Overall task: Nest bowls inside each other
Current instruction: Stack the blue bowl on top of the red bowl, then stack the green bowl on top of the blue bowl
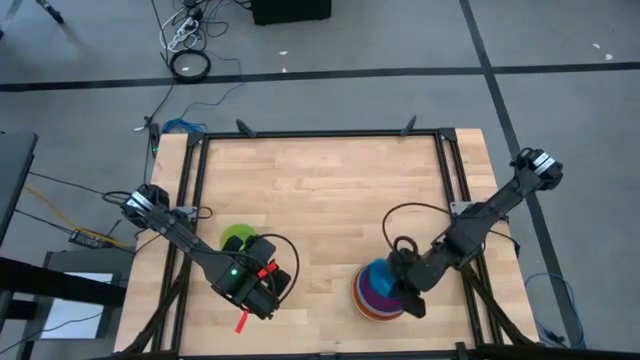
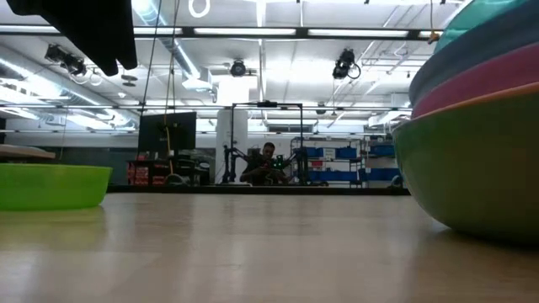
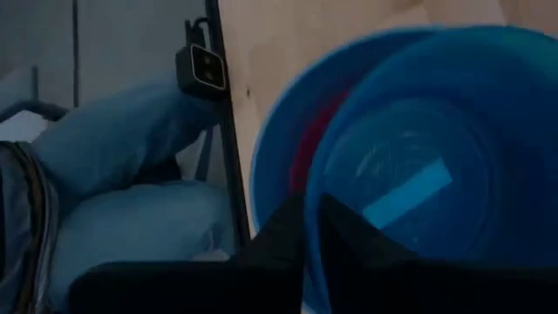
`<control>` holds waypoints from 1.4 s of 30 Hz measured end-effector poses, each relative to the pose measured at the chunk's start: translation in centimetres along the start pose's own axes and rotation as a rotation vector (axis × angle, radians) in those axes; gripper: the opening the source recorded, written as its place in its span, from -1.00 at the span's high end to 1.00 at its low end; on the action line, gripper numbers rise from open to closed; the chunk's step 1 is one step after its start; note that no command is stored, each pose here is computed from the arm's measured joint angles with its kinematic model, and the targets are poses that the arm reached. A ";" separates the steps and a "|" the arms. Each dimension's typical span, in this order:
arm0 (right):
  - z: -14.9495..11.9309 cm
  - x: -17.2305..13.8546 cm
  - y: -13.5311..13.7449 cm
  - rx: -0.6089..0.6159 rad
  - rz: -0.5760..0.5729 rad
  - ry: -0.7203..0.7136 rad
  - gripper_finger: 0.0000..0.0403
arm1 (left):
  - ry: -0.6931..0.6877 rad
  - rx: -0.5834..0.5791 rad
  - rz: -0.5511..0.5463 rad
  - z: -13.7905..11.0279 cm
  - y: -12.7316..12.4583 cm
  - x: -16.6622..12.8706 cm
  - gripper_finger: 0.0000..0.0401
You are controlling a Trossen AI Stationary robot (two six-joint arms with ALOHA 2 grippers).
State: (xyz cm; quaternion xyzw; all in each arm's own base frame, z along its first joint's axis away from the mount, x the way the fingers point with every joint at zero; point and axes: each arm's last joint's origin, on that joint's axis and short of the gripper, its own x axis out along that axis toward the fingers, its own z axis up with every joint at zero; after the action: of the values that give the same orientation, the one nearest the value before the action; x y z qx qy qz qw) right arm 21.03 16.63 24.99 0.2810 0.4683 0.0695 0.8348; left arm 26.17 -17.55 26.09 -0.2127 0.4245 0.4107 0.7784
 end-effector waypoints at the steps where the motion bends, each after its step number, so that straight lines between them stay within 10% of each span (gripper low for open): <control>1: 0.0 0.2 0.0 0.008 0.001 0.007 0.83 | 0.000 0.000 0.000 0.0 0.0 0.0 0.09; 13: -0.9 0.4 1.1 0.129 0.093 0.085 0.32 | 0.001 -0.001 0.000 0.0 0.0 0.0 0.09; 30: -0.7 -5.7 1.2 0.023 0.017 -0.359 0.34 | 0.090 0.086 0.158 -0.2 1.7 -0.1 0.09; 42: -0.8 -6.6 0.9 0.015 -0.037 -0.440 0.35 | 0.334 -0.118 0.316 -2.2 3.1 3.6 0.09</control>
State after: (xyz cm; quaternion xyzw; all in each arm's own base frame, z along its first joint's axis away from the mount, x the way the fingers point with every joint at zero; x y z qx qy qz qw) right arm 16.86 15.17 30.01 0.2869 0.2805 -0.0125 0.9159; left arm 23.62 -15.61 21.89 -0.2537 0.5505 0.5109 0.6095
